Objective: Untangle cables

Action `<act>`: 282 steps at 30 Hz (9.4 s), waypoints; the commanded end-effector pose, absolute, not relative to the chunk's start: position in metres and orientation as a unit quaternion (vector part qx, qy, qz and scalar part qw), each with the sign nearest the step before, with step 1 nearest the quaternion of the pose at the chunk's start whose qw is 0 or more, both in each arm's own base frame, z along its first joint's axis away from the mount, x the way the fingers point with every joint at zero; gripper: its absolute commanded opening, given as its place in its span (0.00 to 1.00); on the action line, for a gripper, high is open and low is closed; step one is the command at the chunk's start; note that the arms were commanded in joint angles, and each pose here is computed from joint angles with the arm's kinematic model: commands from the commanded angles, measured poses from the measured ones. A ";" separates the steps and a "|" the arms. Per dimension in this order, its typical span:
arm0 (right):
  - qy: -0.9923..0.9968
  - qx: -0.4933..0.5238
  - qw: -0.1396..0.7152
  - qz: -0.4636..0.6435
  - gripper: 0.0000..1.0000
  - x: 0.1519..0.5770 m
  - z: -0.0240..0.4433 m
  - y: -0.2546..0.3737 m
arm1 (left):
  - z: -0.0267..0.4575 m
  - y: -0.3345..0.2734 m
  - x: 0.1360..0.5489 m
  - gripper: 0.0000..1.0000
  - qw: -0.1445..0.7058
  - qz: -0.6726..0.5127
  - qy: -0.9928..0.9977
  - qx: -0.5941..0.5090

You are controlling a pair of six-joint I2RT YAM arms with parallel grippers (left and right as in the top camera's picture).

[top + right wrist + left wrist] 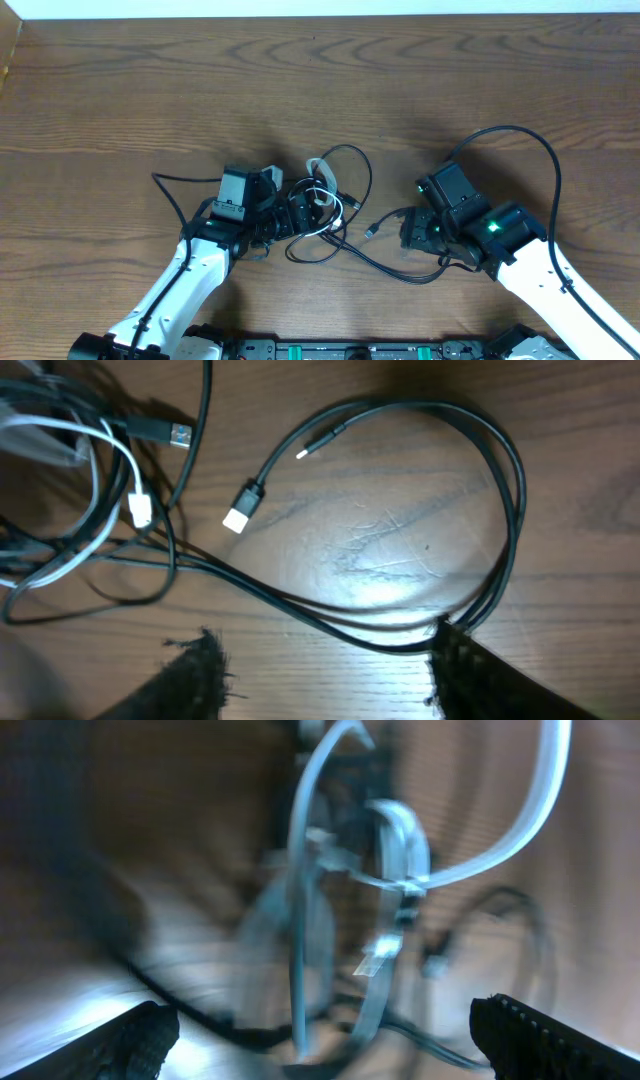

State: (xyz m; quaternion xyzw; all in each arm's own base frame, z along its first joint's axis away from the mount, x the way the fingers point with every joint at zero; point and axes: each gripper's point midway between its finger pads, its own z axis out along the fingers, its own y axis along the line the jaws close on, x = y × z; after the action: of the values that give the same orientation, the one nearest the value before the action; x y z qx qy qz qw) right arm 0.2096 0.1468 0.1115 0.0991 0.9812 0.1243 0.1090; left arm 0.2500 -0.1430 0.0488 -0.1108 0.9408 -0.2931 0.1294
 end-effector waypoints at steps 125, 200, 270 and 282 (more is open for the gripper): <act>0.884 -0.107 0.292 0.349 0.01 0.217 0.196 0.292 | 0.093 -0.116 0.181 0.79 0.056 -0.313 0.855 -0.410; 0.887 -0.241 0.285 0.272 0.79 0.201 0.177 0.263 | 0.211 -0.191 0.217 0.08 0.328 -0.489 0.801 0.111; 0.876 -0.194 0.318 0.305 0.19 0.231 0.196 0.262 | 0.243 -0.218 0.189 0.08 0.179 -0.632 0.748 0.094; 0.884 -0.143 0.377 0.236 0.01 0.240 0.213 0.217 | 0.240 -0.218 0.191 0.08 0.238 -0.609 0.738 0.167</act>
State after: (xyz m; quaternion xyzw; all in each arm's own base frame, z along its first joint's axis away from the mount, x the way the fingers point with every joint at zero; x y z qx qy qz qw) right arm 0.2292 0.2431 0.1889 -0.1774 0.8917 0.2674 0.3193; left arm 0.1902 -0.2179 0.2366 0.1371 0.7456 -0.6157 0.2150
